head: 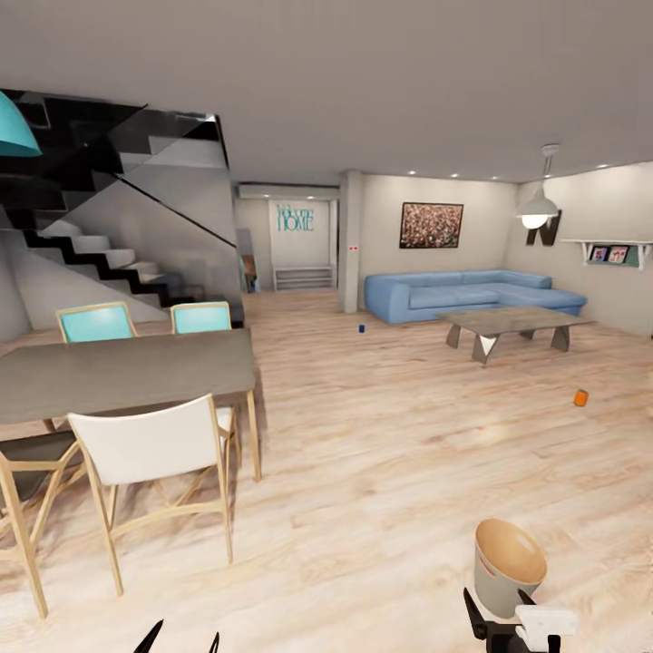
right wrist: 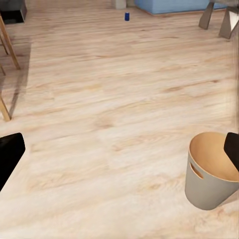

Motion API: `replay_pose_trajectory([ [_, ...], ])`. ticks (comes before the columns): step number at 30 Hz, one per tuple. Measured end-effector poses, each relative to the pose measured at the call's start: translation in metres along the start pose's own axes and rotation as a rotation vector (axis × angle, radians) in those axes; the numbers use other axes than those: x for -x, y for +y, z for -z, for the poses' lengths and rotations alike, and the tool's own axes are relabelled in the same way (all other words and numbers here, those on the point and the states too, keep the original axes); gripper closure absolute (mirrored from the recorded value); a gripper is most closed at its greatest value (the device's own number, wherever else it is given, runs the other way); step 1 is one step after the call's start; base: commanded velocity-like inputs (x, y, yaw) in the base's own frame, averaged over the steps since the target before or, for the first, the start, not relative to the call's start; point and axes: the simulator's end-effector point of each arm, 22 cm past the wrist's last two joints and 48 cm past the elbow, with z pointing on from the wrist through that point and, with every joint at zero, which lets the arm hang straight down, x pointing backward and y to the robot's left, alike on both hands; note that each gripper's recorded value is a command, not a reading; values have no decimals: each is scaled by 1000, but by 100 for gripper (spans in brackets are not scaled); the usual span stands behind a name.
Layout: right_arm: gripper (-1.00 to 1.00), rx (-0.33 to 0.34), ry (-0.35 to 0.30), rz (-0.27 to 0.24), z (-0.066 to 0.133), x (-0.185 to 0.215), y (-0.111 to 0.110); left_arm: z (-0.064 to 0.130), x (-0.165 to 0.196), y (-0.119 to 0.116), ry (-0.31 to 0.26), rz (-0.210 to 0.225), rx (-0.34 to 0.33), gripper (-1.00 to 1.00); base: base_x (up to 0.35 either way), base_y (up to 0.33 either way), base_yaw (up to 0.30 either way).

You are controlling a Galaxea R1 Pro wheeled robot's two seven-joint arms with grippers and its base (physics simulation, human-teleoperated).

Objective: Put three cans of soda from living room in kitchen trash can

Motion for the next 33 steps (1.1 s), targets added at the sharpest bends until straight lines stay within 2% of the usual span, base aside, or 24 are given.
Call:
replay_pose_trajectory([
  [5,-100,0,-4,0,0,2,0,0,2,0,-6,0,1,-100,163,202,-229],
  [9,-100,0,-8,0,0,3,0,0,3,1,-12,-1,4,-100,42,-55,-229],
  [27,-100,1,-23,-2,1,9,1,0,9,1,-30,-4,5,-100,3,-272,-220],
  [33,-100,0,-28,-1,1,11,0,0,12,2,-36,-1,6,-100,0,-122,-217],
])
